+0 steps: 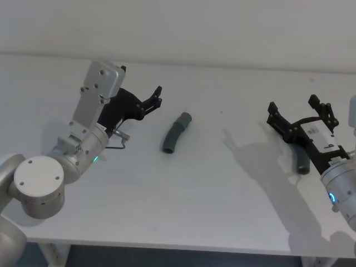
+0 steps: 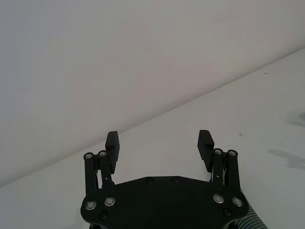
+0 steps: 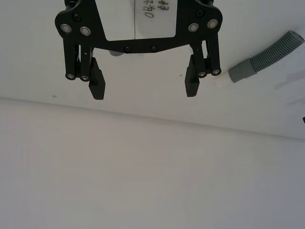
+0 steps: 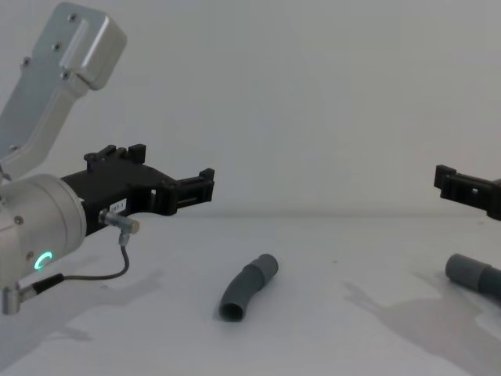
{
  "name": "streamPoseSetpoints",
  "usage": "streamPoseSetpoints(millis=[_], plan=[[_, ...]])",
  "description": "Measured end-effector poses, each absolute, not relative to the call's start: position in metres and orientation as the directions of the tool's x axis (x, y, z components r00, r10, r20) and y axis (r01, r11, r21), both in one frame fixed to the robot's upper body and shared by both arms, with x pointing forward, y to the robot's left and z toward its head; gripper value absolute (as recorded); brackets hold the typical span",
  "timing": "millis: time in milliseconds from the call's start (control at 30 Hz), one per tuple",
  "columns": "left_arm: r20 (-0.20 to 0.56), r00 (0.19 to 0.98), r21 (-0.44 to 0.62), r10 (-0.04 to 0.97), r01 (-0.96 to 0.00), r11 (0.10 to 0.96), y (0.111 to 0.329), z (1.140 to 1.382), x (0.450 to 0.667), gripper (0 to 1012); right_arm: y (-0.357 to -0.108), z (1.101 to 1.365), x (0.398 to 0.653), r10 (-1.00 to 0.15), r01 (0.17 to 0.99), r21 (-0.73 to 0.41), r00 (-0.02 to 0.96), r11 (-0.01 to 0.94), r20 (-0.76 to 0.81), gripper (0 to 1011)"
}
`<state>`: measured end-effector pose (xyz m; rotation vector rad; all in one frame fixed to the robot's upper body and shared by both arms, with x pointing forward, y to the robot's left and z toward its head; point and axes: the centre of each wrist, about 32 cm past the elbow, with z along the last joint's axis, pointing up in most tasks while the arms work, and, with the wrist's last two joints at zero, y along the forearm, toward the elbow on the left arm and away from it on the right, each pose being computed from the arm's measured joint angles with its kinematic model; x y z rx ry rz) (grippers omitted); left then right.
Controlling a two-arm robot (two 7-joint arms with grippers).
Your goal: Use both hands to pick up one end of the pipe from the table, align the ends, and insert them.
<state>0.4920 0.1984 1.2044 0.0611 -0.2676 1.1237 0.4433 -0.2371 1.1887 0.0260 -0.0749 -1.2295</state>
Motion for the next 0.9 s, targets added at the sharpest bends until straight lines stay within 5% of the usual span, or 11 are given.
streamPoseSetpoints(millis=[900], plan=[[0.242,0.404,-0.086,0.882,-0.897,0.434,0.1984,1.2044,0.492,1001,-0.2371,1.1887,0.4433,-0.942,0.94,0.06,0.333,0.335,0.043,1001]])
